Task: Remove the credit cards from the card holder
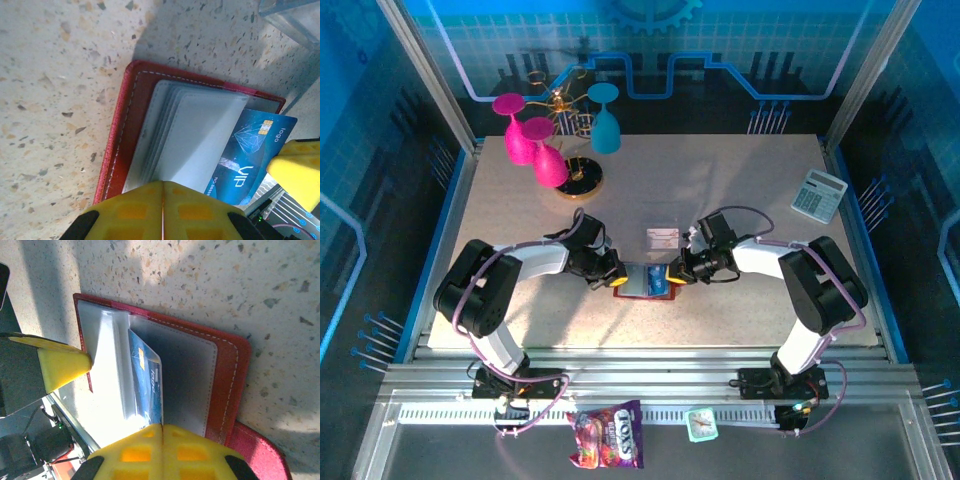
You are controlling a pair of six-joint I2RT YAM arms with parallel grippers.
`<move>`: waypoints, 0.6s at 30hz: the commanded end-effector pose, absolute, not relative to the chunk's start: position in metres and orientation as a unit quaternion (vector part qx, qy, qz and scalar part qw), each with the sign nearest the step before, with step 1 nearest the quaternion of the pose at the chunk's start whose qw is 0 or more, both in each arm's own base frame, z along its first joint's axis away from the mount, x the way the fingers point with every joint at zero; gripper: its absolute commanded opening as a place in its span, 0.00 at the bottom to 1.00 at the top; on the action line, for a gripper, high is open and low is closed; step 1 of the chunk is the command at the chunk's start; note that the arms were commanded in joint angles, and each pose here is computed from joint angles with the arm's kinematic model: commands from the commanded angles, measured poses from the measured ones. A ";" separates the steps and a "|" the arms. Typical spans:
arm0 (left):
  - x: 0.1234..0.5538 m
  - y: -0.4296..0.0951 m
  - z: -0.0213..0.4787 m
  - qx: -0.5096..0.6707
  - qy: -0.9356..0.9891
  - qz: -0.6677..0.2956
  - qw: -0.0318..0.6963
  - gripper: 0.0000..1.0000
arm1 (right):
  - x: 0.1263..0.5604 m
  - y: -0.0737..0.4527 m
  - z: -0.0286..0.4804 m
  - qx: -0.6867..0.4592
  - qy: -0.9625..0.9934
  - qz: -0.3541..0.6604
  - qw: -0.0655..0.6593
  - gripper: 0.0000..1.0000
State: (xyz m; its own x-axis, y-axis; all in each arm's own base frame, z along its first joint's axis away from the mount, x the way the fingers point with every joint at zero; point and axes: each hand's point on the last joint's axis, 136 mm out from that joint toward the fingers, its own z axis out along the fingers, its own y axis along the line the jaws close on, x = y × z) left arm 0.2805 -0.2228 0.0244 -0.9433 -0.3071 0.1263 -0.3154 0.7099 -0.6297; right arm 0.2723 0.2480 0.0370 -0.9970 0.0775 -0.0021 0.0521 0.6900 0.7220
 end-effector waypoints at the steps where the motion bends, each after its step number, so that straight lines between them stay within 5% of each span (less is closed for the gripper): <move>1: 0.274 -0.222 0.013 0.171 -0.929 0.329 0.023 0.09 | 0.273 0.256 0.045 0.035 0.915 0.401 0.014 0.05; 18: 0.275 -0.225 0.013 0.169 -0.926 0.338 0.023 0.09 | 0.265 0.271 0.049 0.037 0.913 0.407 0.005 0.14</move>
State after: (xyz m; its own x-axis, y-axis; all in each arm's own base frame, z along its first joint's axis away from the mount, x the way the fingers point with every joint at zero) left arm 0.2838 -0.2255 0.0246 -0.9448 -0.3049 0.1202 -0.3081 0.7015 -0.6427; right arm 0.2647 0.2654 0.0415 -0.9966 0.0774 0.0272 0.0722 0.6706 0.7383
